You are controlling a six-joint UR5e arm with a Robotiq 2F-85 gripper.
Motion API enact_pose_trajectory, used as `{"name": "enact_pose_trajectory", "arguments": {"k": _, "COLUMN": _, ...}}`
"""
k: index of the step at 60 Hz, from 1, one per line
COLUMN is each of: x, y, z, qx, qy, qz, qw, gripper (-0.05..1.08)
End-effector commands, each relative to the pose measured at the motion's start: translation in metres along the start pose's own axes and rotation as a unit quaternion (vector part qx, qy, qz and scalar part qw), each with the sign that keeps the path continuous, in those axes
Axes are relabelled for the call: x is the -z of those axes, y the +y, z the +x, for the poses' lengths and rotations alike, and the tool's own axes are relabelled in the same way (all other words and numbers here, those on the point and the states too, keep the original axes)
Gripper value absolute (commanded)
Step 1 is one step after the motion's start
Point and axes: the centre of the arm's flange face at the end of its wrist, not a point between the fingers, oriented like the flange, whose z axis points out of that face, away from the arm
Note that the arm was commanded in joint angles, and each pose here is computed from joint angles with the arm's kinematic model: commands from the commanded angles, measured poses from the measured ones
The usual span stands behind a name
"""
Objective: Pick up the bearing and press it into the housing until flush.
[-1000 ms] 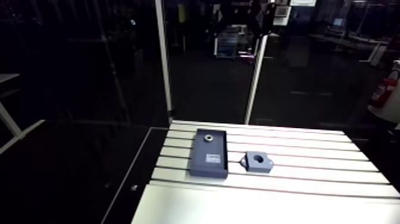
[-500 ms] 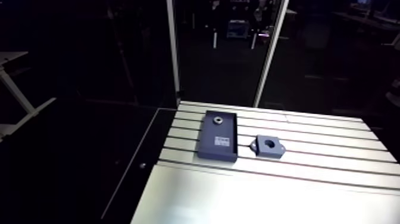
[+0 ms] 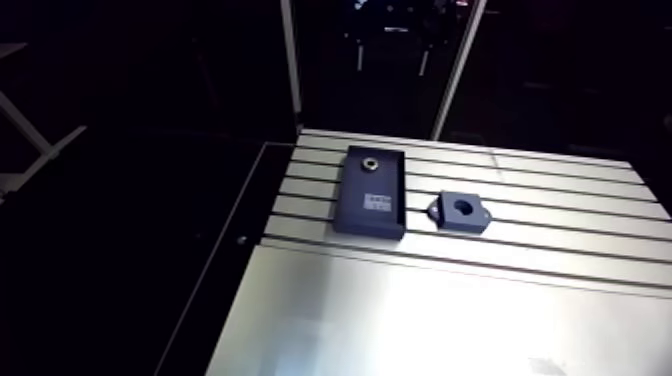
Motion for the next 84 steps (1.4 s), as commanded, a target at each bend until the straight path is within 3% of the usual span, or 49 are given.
{"name": "enact_pose_trajectory", "arguments": {"k": 1, "x": -0.034, "y": -0.002, "z": 0.014, "qx": -0.030, "qy": -0.014, "qz": -0.0038, "qw": 0.999, "gripper": 0.01}}
{"name": "enact_pose_trajectory", "arguments": {"k": 18, "x": -0.065, "y": -0.004, "z": 0.027, "qx": -0.029, "qy": -0.013, "qz": -0.0006, "qw": 0.999, "gripper": 0.01}}
{"name": "enact_pose_trajectory", "arguments": {"k": 41, "x": -0.099, "y": -0.005, "z": 0.037, "qx": -0.028, "qy": -0.019, "qz": -0.0037, "qw": 0.999, "gripper": 0.01}}
{"name": "enact_pose_trajectory", "arguments": {"k": 84, "x": -0.135, "y": -0.005, "z": 0.038, "qx": -0.022, "qy": -0.030, "qz": -0.0038, "qw": 0.999, "gripper": 0.02}}
